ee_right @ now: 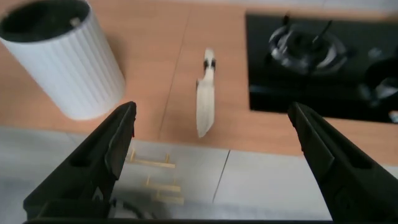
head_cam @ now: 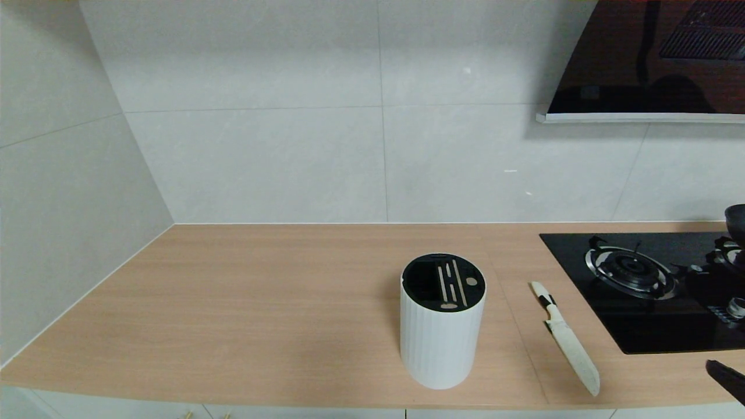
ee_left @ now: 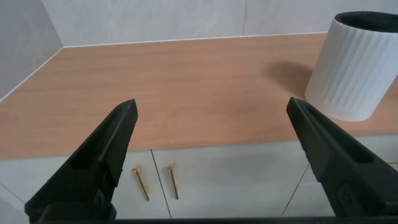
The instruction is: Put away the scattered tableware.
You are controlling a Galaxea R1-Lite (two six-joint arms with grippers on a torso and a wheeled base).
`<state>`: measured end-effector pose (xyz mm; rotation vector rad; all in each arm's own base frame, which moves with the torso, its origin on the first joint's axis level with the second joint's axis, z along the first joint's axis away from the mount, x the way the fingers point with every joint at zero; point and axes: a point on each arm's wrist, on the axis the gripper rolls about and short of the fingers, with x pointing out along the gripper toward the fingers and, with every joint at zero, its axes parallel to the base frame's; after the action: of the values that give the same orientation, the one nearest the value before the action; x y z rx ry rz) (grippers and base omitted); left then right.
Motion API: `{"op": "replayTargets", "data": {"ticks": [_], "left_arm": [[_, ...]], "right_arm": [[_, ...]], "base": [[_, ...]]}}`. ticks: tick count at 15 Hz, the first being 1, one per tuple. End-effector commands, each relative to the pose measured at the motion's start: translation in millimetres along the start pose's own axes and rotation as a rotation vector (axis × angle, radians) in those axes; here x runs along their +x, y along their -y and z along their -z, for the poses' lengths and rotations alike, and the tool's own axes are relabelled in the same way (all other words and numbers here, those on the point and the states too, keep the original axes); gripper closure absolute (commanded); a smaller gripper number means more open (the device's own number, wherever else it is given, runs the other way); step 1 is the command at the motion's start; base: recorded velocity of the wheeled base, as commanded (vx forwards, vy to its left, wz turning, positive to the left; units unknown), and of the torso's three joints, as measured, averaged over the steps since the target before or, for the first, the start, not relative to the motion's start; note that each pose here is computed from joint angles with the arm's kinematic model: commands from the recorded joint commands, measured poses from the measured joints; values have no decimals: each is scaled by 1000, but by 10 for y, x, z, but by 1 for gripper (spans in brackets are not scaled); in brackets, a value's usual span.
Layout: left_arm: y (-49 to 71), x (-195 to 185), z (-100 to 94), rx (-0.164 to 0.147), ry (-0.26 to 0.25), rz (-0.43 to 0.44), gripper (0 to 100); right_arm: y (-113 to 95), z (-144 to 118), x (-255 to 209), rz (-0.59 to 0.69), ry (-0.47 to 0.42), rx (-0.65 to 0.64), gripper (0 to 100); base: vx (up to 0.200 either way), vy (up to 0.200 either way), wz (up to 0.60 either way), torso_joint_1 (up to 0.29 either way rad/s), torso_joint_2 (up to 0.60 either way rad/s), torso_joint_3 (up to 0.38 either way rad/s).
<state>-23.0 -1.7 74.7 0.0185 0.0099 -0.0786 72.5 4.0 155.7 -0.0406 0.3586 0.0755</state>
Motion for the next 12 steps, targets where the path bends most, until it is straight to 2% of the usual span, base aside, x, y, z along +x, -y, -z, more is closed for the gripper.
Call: {"op": "replayTargets", "data": {"ticks": [1, 4, 8, 12], "left_arm": [[0, 0, 0, 1, 0, 0, 0], [0, 0, 0, -1, 0, 0, 0], [0, 0, 0, 1, 0, 0, 0], [0, 0, 0, 1, 0, 0, 0]], "right_arm": [[-39, -41, 759, -36, -207, -12, 0], [-48, 35, 1353, -27, -226, -13, 0], [-47, 318, 1990, 50, -289, -28, 0], [-97, 404, 2379, 65, -237, -37, 0]], "base": [[0, 0, 0, 0, 0, 0], [0, 0, 0, 0, 0, 0], [0, 0, 0, 0, 0, 0], [0, 0, 0, 0, 0, 0]]}}
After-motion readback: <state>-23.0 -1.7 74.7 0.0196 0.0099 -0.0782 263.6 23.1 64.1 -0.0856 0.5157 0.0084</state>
